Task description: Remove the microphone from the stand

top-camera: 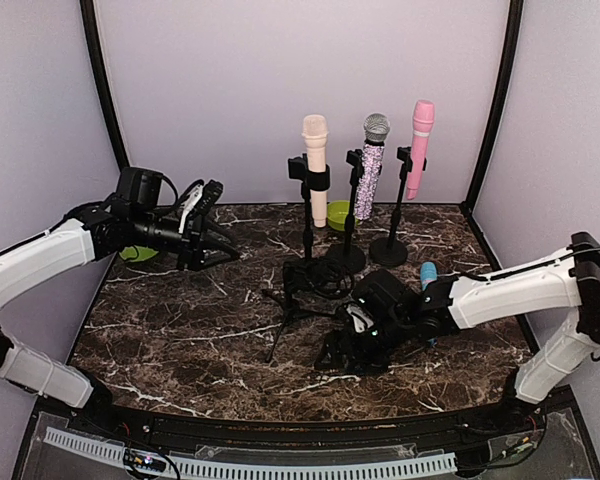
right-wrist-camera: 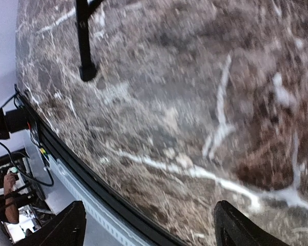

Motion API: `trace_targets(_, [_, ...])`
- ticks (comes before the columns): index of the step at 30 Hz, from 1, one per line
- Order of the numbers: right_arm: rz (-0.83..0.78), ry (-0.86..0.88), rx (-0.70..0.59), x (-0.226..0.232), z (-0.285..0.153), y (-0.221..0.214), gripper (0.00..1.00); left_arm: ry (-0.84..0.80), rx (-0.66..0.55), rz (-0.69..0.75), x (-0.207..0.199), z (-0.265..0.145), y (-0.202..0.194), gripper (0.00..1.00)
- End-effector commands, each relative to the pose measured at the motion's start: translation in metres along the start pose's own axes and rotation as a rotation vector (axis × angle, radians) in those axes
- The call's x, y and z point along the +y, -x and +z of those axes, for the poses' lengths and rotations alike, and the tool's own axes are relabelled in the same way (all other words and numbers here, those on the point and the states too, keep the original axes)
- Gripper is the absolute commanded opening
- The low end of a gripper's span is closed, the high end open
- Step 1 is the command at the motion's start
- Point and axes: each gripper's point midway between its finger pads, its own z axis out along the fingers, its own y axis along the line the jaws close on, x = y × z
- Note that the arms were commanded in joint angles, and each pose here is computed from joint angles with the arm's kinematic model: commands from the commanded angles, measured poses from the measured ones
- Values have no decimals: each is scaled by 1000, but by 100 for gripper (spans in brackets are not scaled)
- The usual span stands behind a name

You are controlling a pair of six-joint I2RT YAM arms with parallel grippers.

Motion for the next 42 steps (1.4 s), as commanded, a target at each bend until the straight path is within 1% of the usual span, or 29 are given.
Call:
trace_targets(1, [24, -148, 58, -44, -14, -45, 87, -68, 29, 39, -15, 19, 8, 49])
trace_targets(4, [37, -174, 51, -55, -20, -57, 87, -108, 64, 23, -17, 39, 7, 63])
trace_targets(7, [22, -225, 46, -62, -25, -66, 87, -129, 108, 11, -18, 58, 2, 67])
trace_targets(10, [12, -207, -9, -54, -36, -63, 86, -153, 143, 37, -25, 77, -9, 67])
trace_targets(13, [6, -162, -87, -41, -51, -52, 86, -159, 174, 57, -23, 91, -19, 67])
trace_targets(18, [-14, -116, -210, -19, -76, -30, 86, -162, 224, 52, -15, 107, -33, 67])
trace_targets(20, [-19, -102, -246, -12, -83, -24, 86, -116, 252, 55, -5, 114, -42, 65])
trace_targets(23, [-14, -85, -288, -7, -93, -18, 85, -60, 242, 55, 7, 120, -44, 64])
trace_targets(26, [-8, -72, -316, -5, -100, -15, 84, -25, 217, 50, 14, 124, -42, 64])
trace_targets(31, [-3, -60, -349, -5, -107, -11, 83, 6, 234, 43, 20, 124, -47, 63])
trace_targets(36, [-12, -50, -364, -1, -110, -6, 82, -41, 250, 61, 2, 112, -63, 65])
trace_targets(38, [-17, -46, -366, 1, -111, -4, 82, -67, 238, 69, -2, 111, -59, 65])
trace_targets(42, [-16, -42, -364, 1, -107, -3, 80, -129, 191, 69, -7, 117, -42, 61])
